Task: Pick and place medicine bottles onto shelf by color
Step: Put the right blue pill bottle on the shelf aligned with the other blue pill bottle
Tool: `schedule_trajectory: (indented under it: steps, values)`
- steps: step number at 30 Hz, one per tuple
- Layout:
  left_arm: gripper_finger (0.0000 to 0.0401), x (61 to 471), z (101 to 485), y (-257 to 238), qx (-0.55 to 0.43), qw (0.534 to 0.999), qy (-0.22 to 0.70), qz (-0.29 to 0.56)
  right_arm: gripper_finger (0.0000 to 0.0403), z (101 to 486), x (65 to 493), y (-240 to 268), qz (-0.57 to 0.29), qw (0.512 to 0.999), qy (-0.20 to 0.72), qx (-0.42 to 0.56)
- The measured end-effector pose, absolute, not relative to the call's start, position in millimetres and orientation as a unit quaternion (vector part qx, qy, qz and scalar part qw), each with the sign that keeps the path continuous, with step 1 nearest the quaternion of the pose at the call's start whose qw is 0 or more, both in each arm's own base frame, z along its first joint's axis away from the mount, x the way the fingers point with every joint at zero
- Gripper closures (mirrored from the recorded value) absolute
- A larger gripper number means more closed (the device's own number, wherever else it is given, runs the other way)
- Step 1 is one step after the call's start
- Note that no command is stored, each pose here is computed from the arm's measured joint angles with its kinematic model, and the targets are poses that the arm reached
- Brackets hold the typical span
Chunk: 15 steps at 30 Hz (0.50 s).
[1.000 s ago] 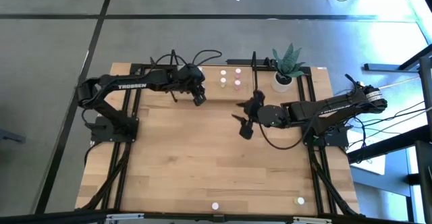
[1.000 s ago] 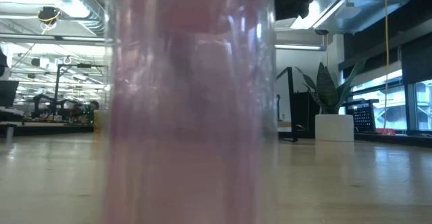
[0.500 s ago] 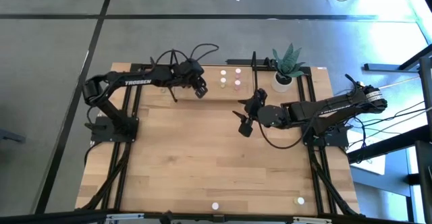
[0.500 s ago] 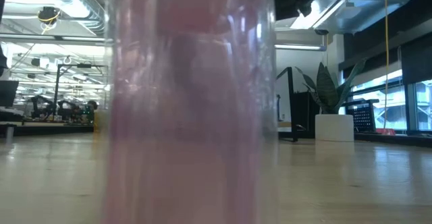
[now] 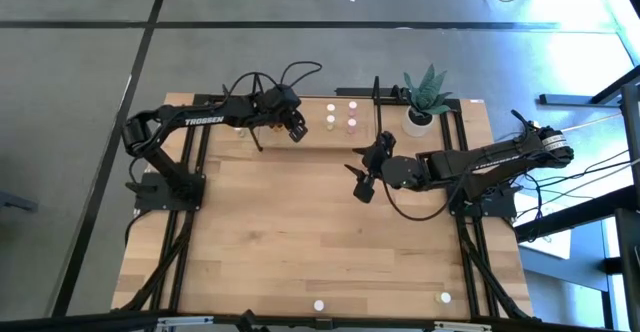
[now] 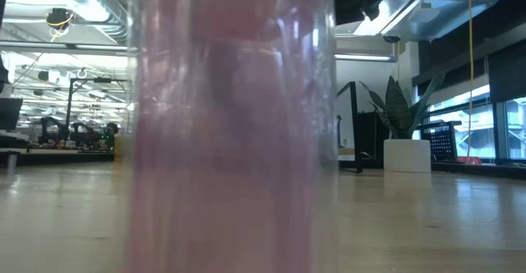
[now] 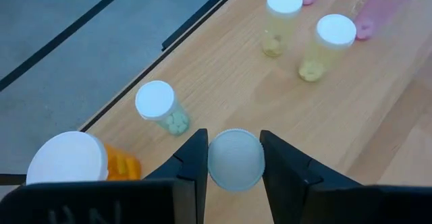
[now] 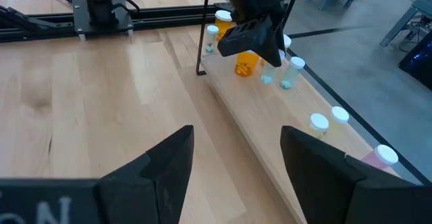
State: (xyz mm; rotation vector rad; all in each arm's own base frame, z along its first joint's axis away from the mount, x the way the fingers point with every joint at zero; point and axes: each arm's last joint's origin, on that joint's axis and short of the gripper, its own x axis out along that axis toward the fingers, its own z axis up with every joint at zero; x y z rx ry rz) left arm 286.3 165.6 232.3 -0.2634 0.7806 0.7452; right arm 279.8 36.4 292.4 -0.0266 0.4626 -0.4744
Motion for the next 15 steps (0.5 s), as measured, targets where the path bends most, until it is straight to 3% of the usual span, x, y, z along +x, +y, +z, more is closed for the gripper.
schedule_trajectory:
  steps: [15]
  values:
    - [0.0307, 287.0, 232.3, 164.3, -0.124, 0.850, 0.371, 0.352, 0.0179, 292.3, 279.8, 36.4, -0.233, 0.945, 0.227, -0.013]
